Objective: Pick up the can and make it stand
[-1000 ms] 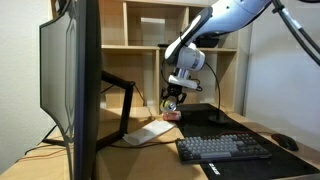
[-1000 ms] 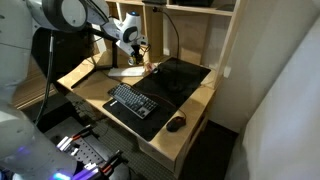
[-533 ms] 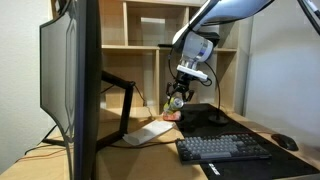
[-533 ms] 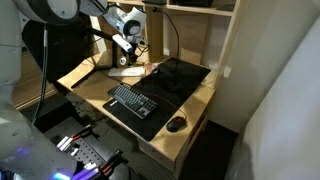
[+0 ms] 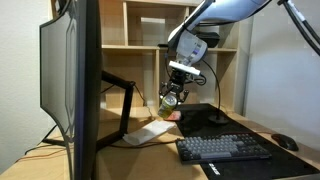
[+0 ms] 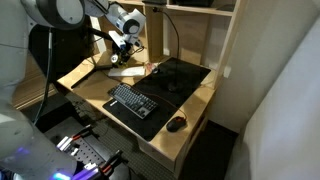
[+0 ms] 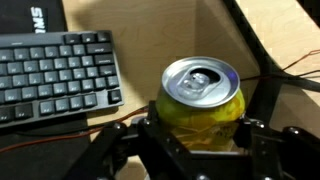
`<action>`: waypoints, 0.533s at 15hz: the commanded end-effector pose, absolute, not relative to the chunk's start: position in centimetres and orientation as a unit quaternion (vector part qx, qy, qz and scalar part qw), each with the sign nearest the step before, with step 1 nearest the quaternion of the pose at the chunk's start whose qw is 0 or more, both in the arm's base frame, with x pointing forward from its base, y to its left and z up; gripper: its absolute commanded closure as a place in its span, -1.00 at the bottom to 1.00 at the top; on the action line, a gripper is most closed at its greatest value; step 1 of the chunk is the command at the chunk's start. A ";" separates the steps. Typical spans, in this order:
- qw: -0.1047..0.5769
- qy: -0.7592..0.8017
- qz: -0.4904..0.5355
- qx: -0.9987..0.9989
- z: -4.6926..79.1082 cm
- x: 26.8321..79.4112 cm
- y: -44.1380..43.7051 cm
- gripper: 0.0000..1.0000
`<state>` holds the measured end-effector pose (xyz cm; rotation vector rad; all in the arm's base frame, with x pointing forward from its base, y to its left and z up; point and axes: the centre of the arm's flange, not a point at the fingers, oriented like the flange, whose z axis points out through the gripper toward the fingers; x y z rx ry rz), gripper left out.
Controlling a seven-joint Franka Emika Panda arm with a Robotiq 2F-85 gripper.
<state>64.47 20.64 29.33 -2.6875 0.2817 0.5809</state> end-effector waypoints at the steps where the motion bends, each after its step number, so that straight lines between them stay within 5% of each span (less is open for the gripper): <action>1: 0.236 0.177 0.240 -0.925 29.5 68.8 23.8 0.17; 2: 0.261 0.192 0.242 -0.915 29.4 69.3 24.4 0.17; 3: 0.229 0.165 0.230 -0.931 29.8 66.3 23.1 -0.33; 6: 0.249 0.185 0.237 -0.921 29.1 67.5 23.7 -0.33; 7: 0.250 0.186 0.237 -0.920 28.9 67.6 23.7 0.17; 8: 0.247 0.202 0.241 -0.916 27.8 68.0 23.4 0.17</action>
